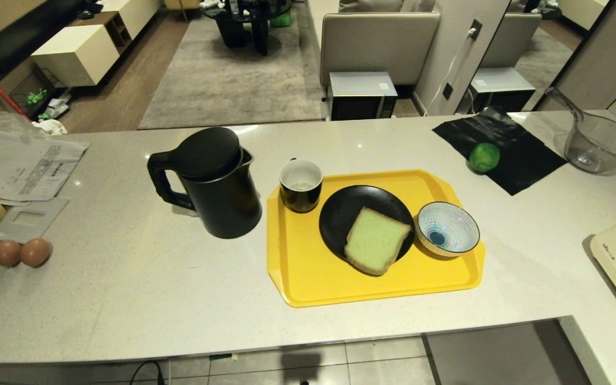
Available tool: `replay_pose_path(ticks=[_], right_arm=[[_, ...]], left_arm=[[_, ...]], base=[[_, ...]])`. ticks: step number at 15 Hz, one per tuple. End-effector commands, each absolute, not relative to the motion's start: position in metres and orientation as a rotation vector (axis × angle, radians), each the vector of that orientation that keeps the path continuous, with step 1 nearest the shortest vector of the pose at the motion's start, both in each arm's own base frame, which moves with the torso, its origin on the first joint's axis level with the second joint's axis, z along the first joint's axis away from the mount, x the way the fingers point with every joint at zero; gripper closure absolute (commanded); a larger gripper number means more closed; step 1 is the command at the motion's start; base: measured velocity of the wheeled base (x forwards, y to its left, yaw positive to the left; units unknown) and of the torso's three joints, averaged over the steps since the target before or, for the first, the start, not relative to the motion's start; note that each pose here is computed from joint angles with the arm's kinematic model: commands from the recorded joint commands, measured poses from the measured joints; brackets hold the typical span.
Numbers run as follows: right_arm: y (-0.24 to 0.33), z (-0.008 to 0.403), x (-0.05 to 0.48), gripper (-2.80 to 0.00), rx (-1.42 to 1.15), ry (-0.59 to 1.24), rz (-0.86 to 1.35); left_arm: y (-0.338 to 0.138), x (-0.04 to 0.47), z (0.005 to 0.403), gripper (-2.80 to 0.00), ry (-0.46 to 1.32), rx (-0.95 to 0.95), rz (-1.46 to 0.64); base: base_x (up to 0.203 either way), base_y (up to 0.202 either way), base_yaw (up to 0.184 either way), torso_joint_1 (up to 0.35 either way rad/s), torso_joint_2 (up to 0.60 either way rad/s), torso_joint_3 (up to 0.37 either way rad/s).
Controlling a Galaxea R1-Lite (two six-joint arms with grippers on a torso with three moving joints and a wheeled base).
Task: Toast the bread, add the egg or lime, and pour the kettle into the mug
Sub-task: Pick up the egg
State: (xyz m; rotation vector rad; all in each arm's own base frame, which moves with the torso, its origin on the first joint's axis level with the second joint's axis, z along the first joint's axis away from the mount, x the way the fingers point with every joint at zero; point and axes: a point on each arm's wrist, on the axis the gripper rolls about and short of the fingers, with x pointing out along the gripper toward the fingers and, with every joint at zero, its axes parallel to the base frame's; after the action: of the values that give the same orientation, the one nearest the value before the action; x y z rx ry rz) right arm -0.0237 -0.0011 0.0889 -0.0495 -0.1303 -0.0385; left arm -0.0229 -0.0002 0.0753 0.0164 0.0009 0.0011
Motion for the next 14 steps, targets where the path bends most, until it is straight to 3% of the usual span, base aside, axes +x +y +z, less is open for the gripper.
replay_pose_path(ticks=[1,14], right_arm=[[-0.0011,0.0818,-0.0214,0.00,-0.048,-0.103,-0.038],[-0.0006,0.0755,-0.0208,0.00,-0.033,-0.039,-0.014]], left_arm=[[-0.0002,-0.0229,0.0753,0.00,0.000,0.017,0.002],[-0.0002,-0.0229,0.0753,0.00,0.000,0.017,0.002]], base=[[0.000,0.000,0.000,0.000,0.00,0.000],[0.000,0.000,0.000,0.000,0.00,0.000]])
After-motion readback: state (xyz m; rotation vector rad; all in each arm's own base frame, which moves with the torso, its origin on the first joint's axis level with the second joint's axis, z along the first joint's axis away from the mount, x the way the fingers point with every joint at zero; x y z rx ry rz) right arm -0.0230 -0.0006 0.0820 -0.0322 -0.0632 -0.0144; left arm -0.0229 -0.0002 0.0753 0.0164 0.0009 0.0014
